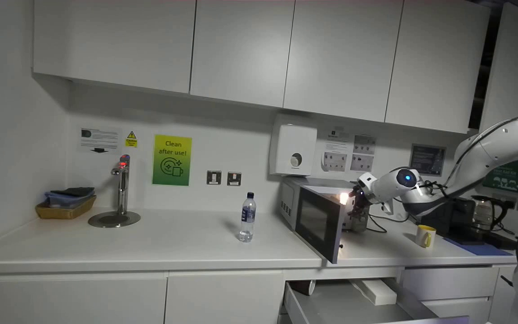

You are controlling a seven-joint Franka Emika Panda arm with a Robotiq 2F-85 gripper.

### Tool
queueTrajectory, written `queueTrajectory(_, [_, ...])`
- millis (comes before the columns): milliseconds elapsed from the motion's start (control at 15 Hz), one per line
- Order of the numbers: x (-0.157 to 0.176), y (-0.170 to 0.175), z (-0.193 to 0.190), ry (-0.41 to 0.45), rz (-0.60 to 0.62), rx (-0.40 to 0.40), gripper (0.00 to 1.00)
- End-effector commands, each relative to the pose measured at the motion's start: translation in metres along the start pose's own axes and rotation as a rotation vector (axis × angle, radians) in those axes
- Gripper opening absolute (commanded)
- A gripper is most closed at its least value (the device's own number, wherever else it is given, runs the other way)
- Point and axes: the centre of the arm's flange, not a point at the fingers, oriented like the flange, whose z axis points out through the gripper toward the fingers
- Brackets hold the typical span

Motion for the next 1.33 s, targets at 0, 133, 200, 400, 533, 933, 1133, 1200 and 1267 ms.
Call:
queueTrajectory(0, [-0.012,0.006,-0.028,-0.048,0.048,-0.05,1.0])
queueTrajectory(133, [-0.013,0.01,-0.032,-0.053,0.072,-0.063,1.0])
queueTrajectory(200, [-0.013,0.012,-0.035,-0.05,0.081,-0.069,1.0])
queueTrajectory(400, [-0.008,0.023,-0.042,-0.038,0.076,-0.087,1.0])
queueTrajectory(533, [-0.002,0.031,-0.048,-0.026,0.065,-0.1,1.0])
queueTrajectory(933, [0.017,0.044,-0.059,0.031,0.047,-0.117,1.0])
queueTrajectory(1133, [0.029,0.049,-0.065,0.068,0.047,-0.118,1.0])
queueTrajectory(1200, [0.034,0.052,-0.067,0.08,0.073,-0.116,1.0])
queueTrajectory(1267, [0.039,0.055,-0.07,0.084,0.095,-0.112,1.0])
